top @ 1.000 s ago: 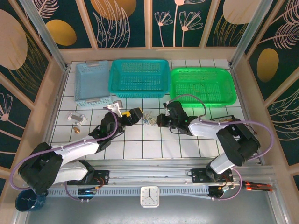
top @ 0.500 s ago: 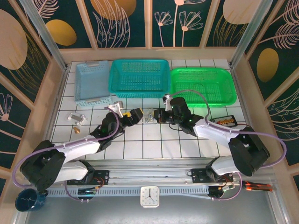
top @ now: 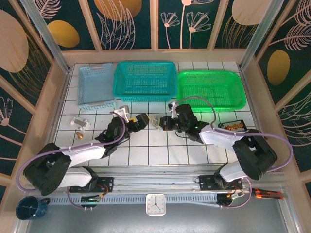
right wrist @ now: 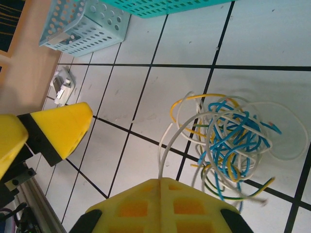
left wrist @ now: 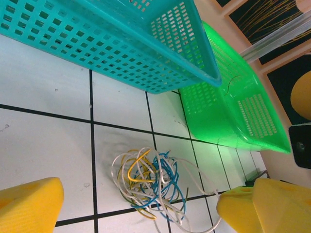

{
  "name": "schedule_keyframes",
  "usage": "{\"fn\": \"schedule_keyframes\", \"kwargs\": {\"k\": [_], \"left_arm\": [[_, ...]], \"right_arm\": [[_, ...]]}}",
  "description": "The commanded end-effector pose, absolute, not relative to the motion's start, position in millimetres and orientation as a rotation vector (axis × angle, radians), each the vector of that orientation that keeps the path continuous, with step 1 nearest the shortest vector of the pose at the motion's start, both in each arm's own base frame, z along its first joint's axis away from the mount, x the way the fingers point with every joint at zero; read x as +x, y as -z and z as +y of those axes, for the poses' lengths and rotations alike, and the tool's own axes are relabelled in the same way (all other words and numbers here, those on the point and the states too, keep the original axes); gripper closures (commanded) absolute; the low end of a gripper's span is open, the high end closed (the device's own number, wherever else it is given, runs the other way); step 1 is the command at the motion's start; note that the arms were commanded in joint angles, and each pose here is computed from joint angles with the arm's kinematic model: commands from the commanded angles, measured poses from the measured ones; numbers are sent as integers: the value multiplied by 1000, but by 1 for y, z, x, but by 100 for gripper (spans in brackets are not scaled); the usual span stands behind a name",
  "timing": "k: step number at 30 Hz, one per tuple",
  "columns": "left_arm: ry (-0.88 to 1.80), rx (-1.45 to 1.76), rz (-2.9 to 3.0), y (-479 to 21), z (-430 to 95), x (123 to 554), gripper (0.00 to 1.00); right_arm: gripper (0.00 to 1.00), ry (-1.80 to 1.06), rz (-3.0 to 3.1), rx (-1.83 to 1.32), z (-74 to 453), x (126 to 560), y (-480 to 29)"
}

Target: Untangle the cables

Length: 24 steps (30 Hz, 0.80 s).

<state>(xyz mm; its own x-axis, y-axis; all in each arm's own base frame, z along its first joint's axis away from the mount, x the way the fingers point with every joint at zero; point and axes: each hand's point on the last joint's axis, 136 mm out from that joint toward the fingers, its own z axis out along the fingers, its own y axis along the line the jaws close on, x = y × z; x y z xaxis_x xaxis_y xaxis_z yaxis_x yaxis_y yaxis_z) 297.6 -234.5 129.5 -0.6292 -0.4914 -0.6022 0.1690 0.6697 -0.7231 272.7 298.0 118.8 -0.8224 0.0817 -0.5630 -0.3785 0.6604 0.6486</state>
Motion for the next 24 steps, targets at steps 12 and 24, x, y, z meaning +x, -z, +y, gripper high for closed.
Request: {"fn": "schedule_keyframes", "kwargs": {"k": [12,24], "left_arm": [[1227,-246,1951,-157,-262,298,6],[1328,-292,1914,-160,-267,297,23]], "right_arm": [[100,-1379,2156,-221,312,265,-168],[100,-1453,2131,-205,312,262,-173]]}}
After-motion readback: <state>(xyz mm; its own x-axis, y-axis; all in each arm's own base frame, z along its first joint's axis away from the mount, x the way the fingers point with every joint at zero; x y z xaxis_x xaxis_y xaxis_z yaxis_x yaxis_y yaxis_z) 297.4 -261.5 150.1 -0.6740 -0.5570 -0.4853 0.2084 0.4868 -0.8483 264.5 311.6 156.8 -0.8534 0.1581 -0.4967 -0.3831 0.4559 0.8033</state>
